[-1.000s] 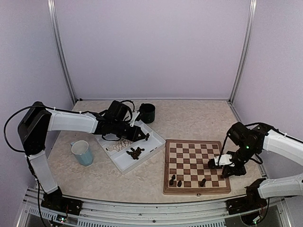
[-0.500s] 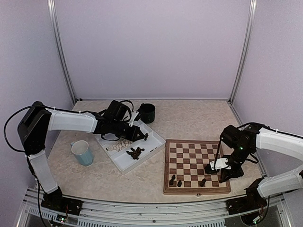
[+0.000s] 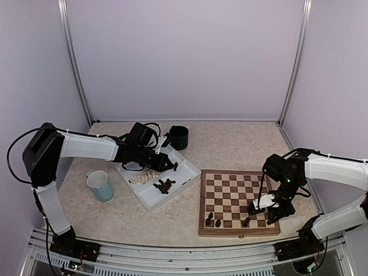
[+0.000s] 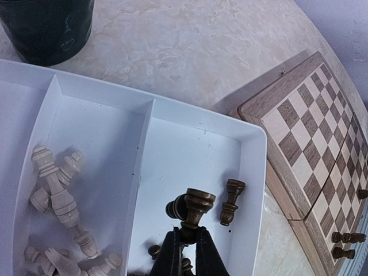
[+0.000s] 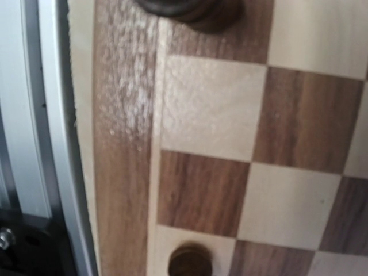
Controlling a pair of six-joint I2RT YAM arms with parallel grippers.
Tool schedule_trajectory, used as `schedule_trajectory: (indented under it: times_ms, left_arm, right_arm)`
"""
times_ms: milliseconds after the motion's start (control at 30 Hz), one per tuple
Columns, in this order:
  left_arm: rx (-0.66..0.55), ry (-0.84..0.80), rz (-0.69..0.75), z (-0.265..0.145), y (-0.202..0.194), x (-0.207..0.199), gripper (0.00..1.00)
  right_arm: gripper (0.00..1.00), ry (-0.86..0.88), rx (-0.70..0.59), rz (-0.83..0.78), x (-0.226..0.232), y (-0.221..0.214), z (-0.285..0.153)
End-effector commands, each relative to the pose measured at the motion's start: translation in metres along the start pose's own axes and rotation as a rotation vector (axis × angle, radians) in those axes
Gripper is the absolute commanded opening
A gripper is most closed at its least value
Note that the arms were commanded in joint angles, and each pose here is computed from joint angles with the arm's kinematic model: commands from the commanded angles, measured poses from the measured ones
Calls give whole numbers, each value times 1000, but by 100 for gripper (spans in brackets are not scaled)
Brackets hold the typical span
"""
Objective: Set up the chess pieces on the board
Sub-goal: Place the rook at a8, then pass from the left arm to the right
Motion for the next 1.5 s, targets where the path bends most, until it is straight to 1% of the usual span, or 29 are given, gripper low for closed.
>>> schedule_trajectory:
  times_ms: [0,133,267,433,500,533,600,700,833,933,1033,1100,1200,1300,1467]
  left_arm:
    - [8,-11,9,3,-2,6,6]
    - [10,-21,6,4,-1,6,6]
    - [11,-24,8,3,-1,5,6]
    - [-11,-62,2,-4,4,-1,6]
    - [-38,-98,5,-8,8,-7,6]
    - [-51,-116,7,-10,10,-10,6]
    - [-83,-149,16,-17,16,-18,6]
    - [-158,-209,32,-28,28,-30,6]
    - [-273,-277,25,-47,42,-44,6]
    - [-371,-331,33,-61,49,-58,6]
    - [-451,-380,72,-73,56,-78,6]
    - [-491,-402,104,-79,61,-91,6]
    - [-529,-427,135,-83,66,-108,6]
    - [-561,-462,149,-86,67,-119,6]
    - [-574,-511,149,-80,66,-130,6]
  right_arm:
    - [23,67,0,-178,9,1,0]
    - [31,63,4,-177,10,2,-2]
    - [37,44,-3,-197,10,4,-14]
    - [39,-27,-32,-206,1,16,-48]
    - [39,-66,-83,-198,-8,25,-66]
    - [39,-83,-124,-188,-14,31,-77]
    - [39,-104,-248,-143,-31,44,-101]
    - [38,-135,-485,-2,-70,56,-137]
    - [38,-152,-839,176,-123,64,-168]
    - [39,-66,-1075,287,-152,64,-177]
    - [39,72,-1234,390,-178,64,-171]
    - [39,204,-1307,444,-190,66,-161]
    - [41,372,-1348,478,-201,75,-145]
    - [43,526,-1321,509,-204,88,-131]
    - [48,645,-1317,519,-202,102,-121]
Point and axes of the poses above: each gripper's point midway between its finger pads, its own z axis out along the fingers, its own x axis along the line the jaws close on, y = z × x, the point moved 10 cm from there along -z, back along the fingers, and after that the axes turned 4 degrees about -z, right-handed, at the moved point
